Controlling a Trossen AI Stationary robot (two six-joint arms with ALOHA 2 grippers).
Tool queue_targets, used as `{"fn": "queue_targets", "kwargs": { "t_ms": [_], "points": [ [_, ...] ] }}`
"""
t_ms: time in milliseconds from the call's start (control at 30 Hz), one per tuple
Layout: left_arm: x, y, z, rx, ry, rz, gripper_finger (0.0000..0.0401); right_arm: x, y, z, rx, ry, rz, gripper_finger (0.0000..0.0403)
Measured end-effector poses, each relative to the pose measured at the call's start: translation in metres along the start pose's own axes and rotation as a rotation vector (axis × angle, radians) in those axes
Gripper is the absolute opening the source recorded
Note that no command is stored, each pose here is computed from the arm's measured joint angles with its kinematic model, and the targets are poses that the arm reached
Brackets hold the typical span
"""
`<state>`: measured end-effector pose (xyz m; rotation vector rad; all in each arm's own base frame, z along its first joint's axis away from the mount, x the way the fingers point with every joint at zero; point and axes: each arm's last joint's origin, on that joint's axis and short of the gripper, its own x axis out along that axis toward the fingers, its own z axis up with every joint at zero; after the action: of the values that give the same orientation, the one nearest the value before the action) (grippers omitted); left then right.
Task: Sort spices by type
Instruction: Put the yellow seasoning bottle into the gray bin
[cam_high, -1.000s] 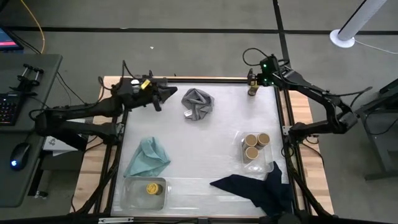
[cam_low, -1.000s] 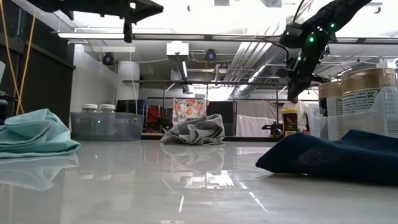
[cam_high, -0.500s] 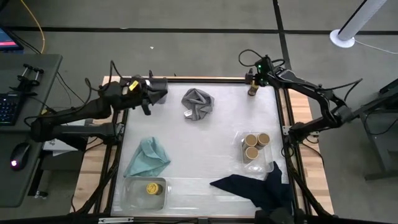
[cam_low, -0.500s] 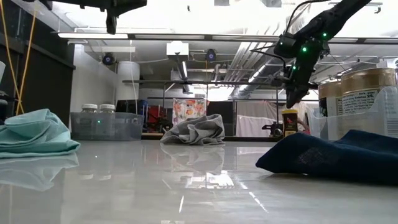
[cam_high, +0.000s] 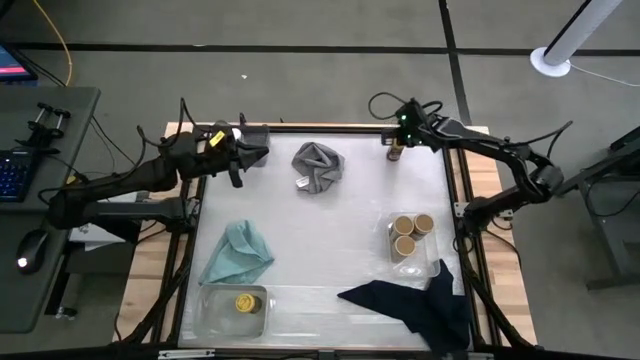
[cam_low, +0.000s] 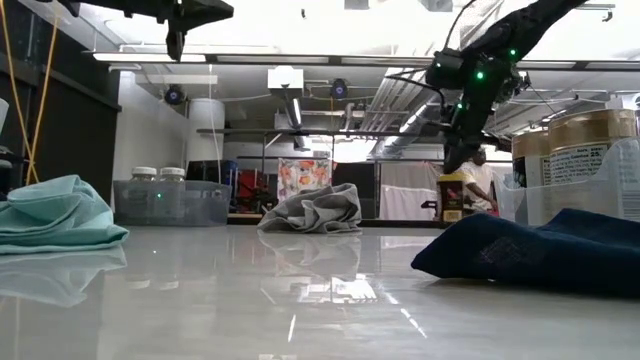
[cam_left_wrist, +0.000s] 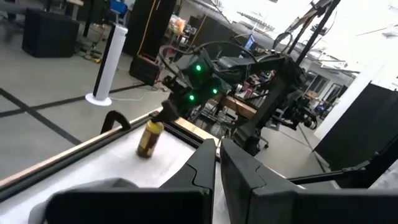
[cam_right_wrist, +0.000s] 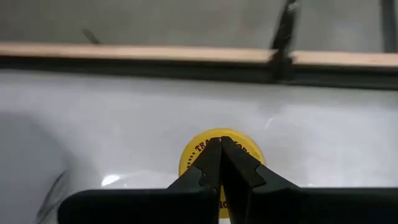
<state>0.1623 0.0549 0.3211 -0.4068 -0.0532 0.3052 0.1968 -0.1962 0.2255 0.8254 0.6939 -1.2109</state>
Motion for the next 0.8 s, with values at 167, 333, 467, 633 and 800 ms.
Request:
{"fn": "queue_targets", "kwargs": {
  "t_ms": [167, 333, 467, 633, 800],
  "points": [
    [-0.004, -0.001, 0.002, 0.044, -0.016, -0.007, 0.0009, -0.010, 0.030, -0.026, -0.034, 0.042, 0.086, 0.0000],
    [-0.005, -0.002, 0.003, 0.056, -0.023, -0.009, 0.0010, -0.025, 0.061, -0.061, -0.050, 0.087, 0.173, 0.0000],
    [-0.005, -0.002, 0.003, 0.056, -0.022, -0.009, 0.0010, -0.043, 0.085, -0.094, -0.032, 0.113, 0.254, 0.0000],
    [-0.005, -0.002, 0.003, 0.059, -0.022, -0.009, 0.0010, -0.065, 0.108, -0.138, -0.003, 0.145, 0.345, 0.0000],
    [-0.005, -0.002, 0.002, 0.045, -0.013, -0.011, 0.0010, -0.071, 0.133, -0.181, 0.007, 0.176, 0.457, 0.0000]
  ]
}}
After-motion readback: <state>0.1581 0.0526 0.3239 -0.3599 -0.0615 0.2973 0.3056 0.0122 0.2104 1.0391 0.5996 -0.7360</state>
